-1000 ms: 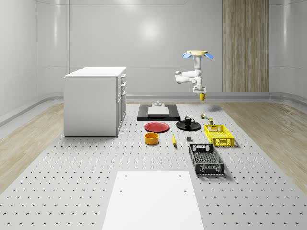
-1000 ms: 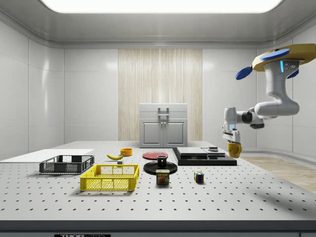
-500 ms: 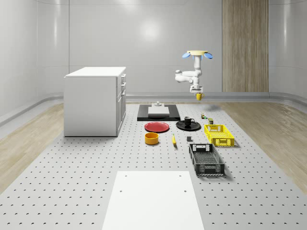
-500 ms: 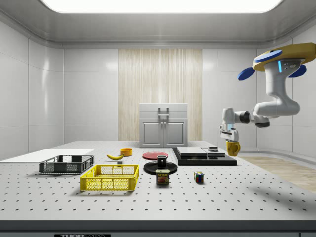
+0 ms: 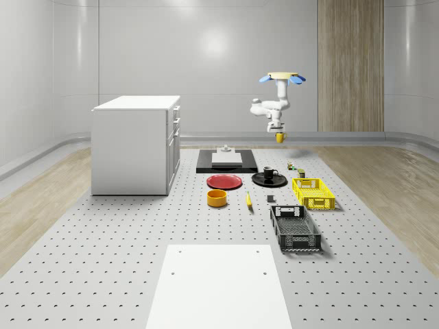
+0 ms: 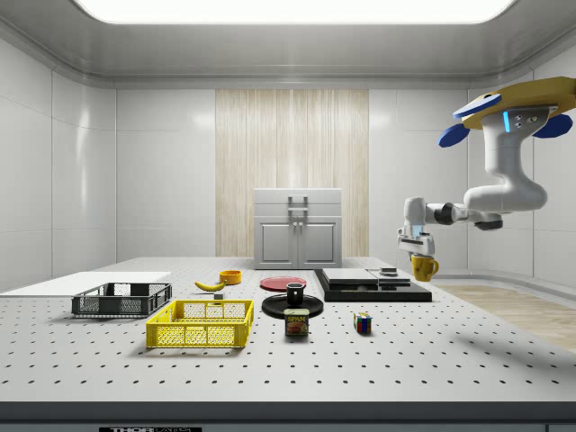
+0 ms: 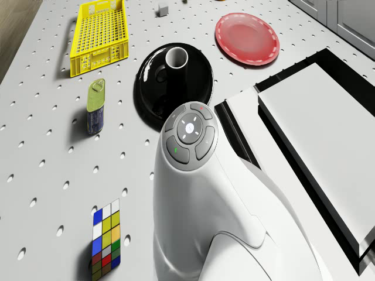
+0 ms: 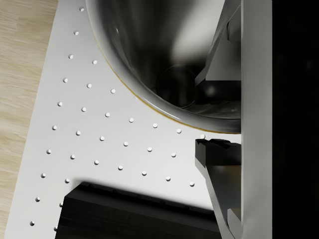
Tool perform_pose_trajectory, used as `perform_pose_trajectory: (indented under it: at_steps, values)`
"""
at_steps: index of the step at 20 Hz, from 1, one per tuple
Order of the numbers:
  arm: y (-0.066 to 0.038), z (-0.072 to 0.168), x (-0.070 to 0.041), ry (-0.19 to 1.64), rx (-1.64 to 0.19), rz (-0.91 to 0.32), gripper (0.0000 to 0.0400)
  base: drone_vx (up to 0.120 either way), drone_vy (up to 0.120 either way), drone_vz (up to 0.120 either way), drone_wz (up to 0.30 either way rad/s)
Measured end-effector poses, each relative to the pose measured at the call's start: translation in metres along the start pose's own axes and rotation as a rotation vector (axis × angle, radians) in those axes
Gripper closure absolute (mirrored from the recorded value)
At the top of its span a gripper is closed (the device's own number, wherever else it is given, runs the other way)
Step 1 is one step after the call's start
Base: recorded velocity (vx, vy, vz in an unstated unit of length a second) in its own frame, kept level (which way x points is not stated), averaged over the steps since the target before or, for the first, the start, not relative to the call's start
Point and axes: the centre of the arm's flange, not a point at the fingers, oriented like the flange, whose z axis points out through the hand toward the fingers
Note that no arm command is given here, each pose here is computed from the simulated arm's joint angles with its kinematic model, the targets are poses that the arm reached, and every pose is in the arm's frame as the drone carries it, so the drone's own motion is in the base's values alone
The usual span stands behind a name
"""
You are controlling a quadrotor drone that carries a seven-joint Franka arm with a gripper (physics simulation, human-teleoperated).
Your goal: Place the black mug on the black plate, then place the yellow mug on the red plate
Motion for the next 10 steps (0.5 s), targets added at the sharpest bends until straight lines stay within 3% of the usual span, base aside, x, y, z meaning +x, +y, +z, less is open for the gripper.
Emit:
perform_pose_trajectory:
  at_steps: [10]
  values:
    - [0.0,0.0,0.0,0.0,0.0,-0.299,0.03,0.0,0.0,0.0,-0.3]
